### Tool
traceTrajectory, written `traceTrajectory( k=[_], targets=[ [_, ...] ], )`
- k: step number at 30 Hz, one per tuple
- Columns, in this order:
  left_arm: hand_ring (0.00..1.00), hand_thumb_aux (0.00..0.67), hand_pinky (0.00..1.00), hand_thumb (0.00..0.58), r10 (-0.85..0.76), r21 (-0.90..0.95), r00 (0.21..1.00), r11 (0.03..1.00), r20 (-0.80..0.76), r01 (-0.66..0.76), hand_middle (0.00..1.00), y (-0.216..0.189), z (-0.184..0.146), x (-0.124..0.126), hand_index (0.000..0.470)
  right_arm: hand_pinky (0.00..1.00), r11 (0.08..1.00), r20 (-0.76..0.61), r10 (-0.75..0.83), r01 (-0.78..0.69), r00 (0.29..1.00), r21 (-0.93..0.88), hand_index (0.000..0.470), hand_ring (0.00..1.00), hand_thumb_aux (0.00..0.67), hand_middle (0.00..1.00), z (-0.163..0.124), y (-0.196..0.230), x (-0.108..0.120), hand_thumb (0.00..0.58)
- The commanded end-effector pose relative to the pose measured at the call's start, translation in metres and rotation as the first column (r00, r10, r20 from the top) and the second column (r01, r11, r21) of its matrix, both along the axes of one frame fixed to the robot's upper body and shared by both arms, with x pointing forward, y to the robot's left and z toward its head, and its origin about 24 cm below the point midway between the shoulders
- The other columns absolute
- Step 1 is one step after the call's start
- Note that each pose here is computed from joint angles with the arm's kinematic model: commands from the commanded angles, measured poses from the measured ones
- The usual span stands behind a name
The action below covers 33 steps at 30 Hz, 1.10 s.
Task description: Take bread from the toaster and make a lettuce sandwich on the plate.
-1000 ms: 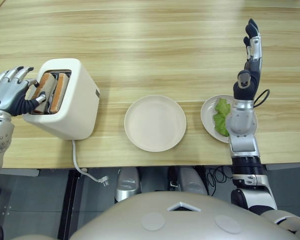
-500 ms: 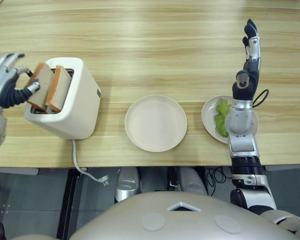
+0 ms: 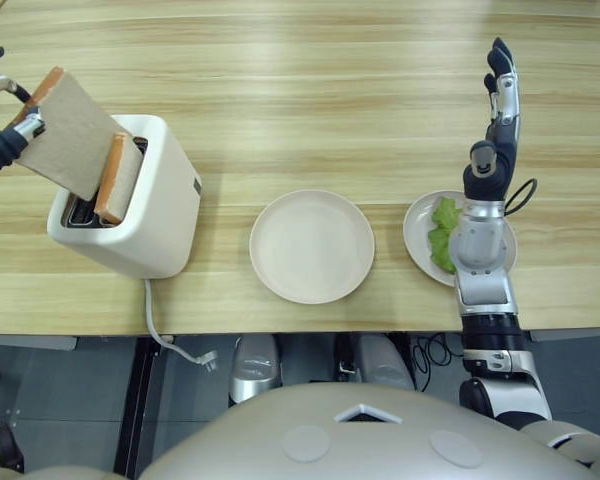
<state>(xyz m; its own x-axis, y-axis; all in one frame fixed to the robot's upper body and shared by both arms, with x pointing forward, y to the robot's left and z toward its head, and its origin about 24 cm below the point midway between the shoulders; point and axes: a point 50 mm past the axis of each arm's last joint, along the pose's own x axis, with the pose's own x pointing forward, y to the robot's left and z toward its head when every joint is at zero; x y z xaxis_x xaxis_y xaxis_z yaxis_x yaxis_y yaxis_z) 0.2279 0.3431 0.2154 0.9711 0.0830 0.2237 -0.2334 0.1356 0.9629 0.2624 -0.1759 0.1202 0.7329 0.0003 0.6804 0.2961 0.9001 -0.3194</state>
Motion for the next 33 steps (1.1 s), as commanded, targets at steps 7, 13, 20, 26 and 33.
traceTrajectory(
  k=[7,13,20,26,33],
  targets=[
    [1.0,0.67,1.0,0.58,-0.059,-0.061,0.998,0.996,0.004,0.059,1.0,-0.009,0.017,0.014,0.46,0.0,1.0,0.003,0.012,-0.012,1.0,-0.007,0.0,0.0,0.0,0.0,0.002,0.006,0.0,0.0],
    [1.0,0.67,1.0,0.58,-0.102,-0.056,0.994,0.993,0.025,0.104,1.0,-0.02,0.028,0.02,0.46,0.0,1.0,0.005,0.016,-0.016,1.0,-0.006,0.0,0.0,0.0,0.0,0.002,0.009,0.0,0.0],
    [1.0,0.67,1.0,0.58,-0.18,-0.056,0.981,0.981,0.078,0.185,1.0,-0.037,0.051,0.023,0.46,0.0,1.0,0.005,0.023,-0.023,1.0,-0.008,0.0,0.0,0.0,0.0,0.002,0.012,0.002,0.0],
    [1.0,0.67,1.0,0.58,-0.259,-0.063,0.96,0.962,0.104,0.266,1.0,-0.055,0.063,0.027,0.46,0.0,1.0,0.006,0.029,-0.029,1.0,-0.009,0.0,0.0,0.0,0.0,0.002,0.015,0.003,0.0],
    [1.0,0.67,1.0,0.58,-0.394,-0.148,0.914,0.903,0.096,0.404,1.0,-0.086,0.064,0.035,0.46,0.0,0.999,0.007,0.034,-0.034,0.999,-0.01,0.0,0.0,0.0,0.0,0.002,0.017,0.005,0.0]
  ],
)
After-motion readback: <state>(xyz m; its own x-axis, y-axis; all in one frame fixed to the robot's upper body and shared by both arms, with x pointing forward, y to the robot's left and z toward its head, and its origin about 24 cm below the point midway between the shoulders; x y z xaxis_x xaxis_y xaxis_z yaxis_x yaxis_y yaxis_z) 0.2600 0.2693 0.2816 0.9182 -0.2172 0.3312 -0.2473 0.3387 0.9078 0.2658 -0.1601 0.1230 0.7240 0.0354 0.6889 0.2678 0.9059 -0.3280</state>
